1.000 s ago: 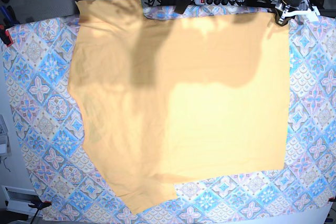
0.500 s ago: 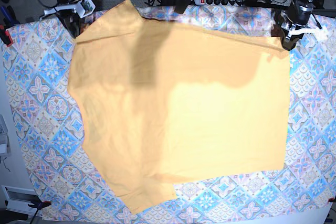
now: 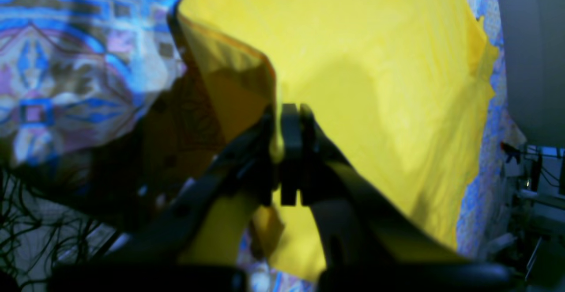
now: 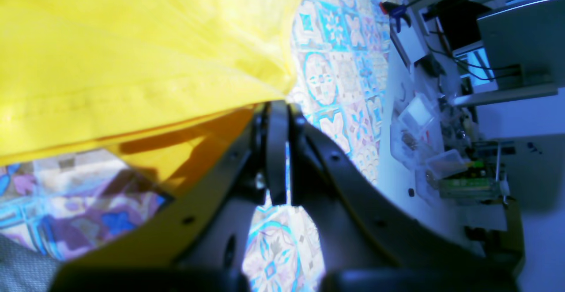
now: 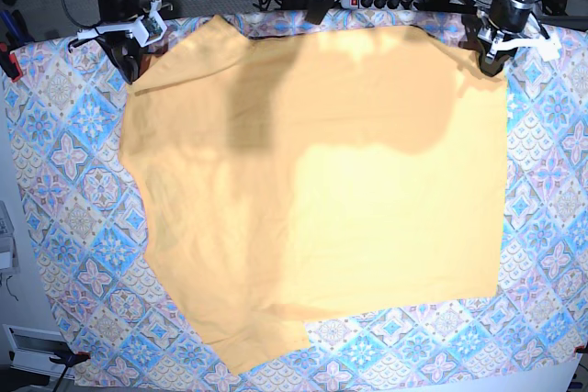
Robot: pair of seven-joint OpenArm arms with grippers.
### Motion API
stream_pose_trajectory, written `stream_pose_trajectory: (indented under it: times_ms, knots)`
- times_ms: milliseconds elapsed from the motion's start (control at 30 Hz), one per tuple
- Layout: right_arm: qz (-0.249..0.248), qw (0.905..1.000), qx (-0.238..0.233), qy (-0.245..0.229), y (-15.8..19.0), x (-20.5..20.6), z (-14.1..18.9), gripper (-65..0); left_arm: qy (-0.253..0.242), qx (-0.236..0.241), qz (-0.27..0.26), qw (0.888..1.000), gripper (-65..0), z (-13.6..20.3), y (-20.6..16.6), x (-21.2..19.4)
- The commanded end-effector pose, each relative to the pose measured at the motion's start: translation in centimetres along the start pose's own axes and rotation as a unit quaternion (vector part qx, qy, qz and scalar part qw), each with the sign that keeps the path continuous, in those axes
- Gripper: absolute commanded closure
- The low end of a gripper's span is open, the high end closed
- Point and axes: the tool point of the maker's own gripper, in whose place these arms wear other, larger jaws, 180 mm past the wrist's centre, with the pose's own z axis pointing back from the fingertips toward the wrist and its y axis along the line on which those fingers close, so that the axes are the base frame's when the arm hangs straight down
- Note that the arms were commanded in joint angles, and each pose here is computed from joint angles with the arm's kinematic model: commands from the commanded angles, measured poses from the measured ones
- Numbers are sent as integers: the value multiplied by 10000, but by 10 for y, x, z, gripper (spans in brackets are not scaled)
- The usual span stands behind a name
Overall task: Fold the T-shirt properly
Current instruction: 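Lower both grippers and regrasp the shirt edge further along the body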
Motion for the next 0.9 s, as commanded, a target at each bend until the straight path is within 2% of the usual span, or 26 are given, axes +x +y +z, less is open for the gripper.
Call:
stream_pose_trajectory:
  times_ms: [0, 167, 367, 600, 700, 867]
  knots:
    - [7, 9996, -112, -258, -6, 14, -4, -3, -187, -184, -111, 9996, 0, -1, -11, 15]
    - [-73, 9991, -313, -259, -15, 26, -29, -3, -383, -451, -99, 9982, 0, -14, -31, 30]
    - [-155, 9971, -632, -390, -34, 47, -60, -3, -847, -659, -95, 9942, 0, -23, -47, 65]
    - [-254, 9932, -998, -543, -59, 72, -93, -3, -1121, -565, 69, 9921, 0, -42, -39, 86]
    - [-270, 9914, -1147, -578, -71, 77, -106, -3, -1191, -701, 92, 9904, 0, -49, -50, 91]
    - [-258, 9941, -911, -523, -63, 74, -128, -2, -1355, -828, 198, 9871, 0, -63, -62, 106]
